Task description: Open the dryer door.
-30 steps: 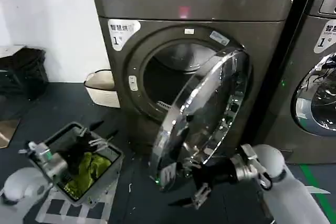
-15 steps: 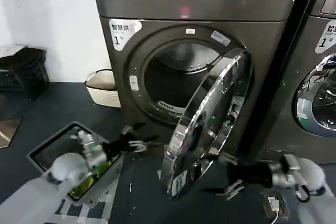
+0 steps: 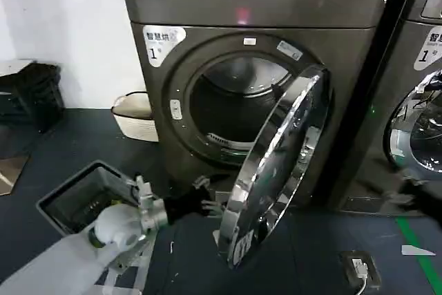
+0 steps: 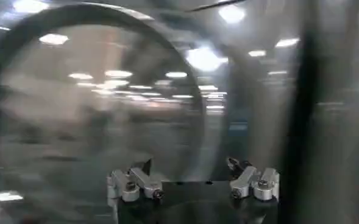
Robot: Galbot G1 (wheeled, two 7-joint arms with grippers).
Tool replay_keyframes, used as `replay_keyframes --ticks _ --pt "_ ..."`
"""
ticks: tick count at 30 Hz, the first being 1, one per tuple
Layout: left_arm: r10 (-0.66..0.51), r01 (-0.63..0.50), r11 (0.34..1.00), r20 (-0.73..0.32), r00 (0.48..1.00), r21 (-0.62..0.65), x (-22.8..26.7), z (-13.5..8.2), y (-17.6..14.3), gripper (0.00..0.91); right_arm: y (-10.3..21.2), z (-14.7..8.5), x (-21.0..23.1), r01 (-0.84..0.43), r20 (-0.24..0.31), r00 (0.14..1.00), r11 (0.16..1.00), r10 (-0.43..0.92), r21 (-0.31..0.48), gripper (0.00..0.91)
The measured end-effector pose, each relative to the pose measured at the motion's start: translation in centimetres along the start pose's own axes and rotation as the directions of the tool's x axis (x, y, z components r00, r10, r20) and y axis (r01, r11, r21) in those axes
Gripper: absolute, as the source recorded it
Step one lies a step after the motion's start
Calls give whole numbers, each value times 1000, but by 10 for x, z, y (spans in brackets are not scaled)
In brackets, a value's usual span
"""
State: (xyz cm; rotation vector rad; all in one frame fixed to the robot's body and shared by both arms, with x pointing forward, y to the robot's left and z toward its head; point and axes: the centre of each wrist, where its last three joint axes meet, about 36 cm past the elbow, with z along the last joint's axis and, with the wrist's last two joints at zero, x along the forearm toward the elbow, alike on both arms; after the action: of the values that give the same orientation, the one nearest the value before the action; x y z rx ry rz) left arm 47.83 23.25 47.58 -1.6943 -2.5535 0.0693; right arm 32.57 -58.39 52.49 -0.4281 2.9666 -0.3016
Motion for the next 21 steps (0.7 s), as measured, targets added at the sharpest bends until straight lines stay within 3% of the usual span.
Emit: replay_keyframes --ticks 4,7,13,16,21 --pt "34 -34 999 14 999 14 -14 1 -5 907 3 -11 36 -317 -18 948 948 318 30 907" --pt "49 -50 998 16 999 29 -29 2 -10 907 -3 -26 55 -519 -11 854 852 521 72 907" --pt "116 -116 993 22 993 24 -65 4 -17 907 -17 -46 109 -742 15 658 645 753 181 907" --pt "110 -112 993 44 993 39 -85 6 -21 907 -19 -57 141 -798 -30 561 550 827 247 907" --pt "187 -189 981 44 981 50 -125 -2 -29 907 -25 -82 186 -896 -26 340 333 940 295 907"
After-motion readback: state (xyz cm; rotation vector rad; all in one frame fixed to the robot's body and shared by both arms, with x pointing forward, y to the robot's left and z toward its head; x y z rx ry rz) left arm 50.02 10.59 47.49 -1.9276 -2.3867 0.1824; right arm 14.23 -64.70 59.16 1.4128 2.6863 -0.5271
